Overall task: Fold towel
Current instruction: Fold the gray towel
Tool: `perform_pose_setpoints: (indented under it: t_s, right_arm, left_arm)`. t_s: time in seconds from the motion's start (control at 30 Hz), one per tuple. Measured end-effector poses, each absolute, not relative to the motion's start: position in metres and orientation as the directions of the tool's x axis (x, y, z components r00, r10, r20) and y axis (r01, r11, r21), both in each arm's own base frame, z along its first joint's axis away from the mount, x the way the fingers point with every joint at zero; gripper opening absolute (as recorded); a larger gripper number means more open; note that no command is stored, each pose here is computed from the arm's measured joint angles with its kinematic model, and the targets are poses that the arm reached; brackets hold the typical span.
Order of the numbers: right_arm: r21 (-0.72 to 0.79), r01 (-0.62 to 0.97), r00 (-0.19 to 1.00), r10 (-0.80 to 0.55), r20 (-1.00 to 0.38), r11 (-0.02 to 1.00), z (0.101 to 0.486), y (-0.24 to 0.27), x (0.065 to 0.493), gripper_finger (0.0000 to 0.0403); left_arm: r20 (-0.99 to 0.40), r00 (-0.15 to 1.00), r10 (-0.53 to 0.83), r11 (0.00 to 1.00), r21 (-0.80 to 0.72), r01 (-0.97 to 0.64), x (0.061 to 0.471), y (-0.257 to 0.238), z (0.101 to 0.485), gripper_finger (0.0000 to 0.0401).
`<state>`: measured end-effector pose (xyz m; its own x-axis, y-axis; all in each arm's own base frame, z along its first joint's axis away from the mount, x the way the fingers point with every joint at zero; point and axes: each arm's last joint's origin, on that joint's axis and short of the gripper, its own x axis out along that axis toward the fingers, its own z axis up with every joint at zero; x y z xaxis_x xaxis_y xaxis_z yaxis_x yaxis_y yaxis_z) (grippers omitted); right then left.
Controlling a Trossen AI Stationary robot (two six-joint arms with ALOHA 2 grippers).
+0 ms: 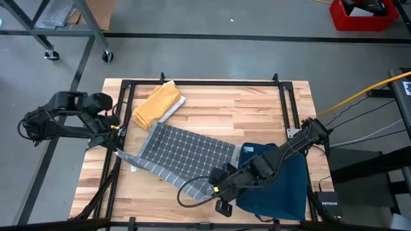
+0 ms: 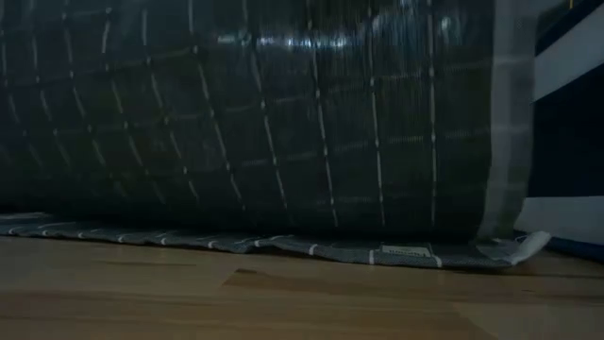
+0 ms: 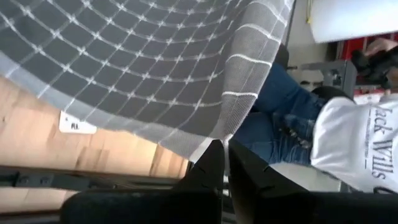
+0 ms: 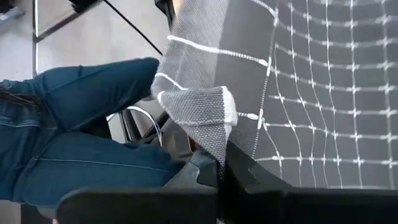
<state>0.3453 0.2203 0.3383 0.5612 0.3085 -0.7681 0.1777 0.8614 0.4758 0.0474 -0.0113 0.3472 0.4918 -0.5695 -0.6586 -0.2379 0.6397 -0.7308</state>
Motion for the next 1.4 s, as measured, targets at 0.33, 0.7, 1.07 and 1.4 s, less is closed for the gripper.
perform_pose_setpoints:
  t_s: [0.33, 0.7, 1.07, 1.4]
  right_arm:
    - [0.461, 0.294, 0.522, 0.263, -0.812, 0.837, 0.324, 0.224, 0.347, 0.0001]
    - [0.364, 0.463, 0.428, 0.156, -0.890, 0.808, 0.292, 0.231, 0.351, 0.0001]
    - [0.043, 0.642, 0.248, -0.155, -0.956, 0.765, 0.285, 0.193, 0.338, 0.0001]
    - [-0.041, 0.586, 0.229, -0.215, -0.949, 0.809, 0.278, 0.180, 0.347, 0.0001]
  left_arm:
    - [-0.757, 0.423, -0.499, 0.693, -0.641, -0.330, 0.053, -0.010, 0.316, 0.0000]
    - [-0.859, 0.404, -0.315, 0.751, -0.486, -0.447, 0.068, -0.003, 0.282, 0.0000]
    - [-0.883, 0.466, 0.049, 0.773, -0.262, -0.578, 0.075, 0.008, 0.283, 0.0000]
    - [-0.924, 0.379, 0.055, 0.716, -0.228, -0.659, 0.081, 0.009, 0.243, 0.0003]
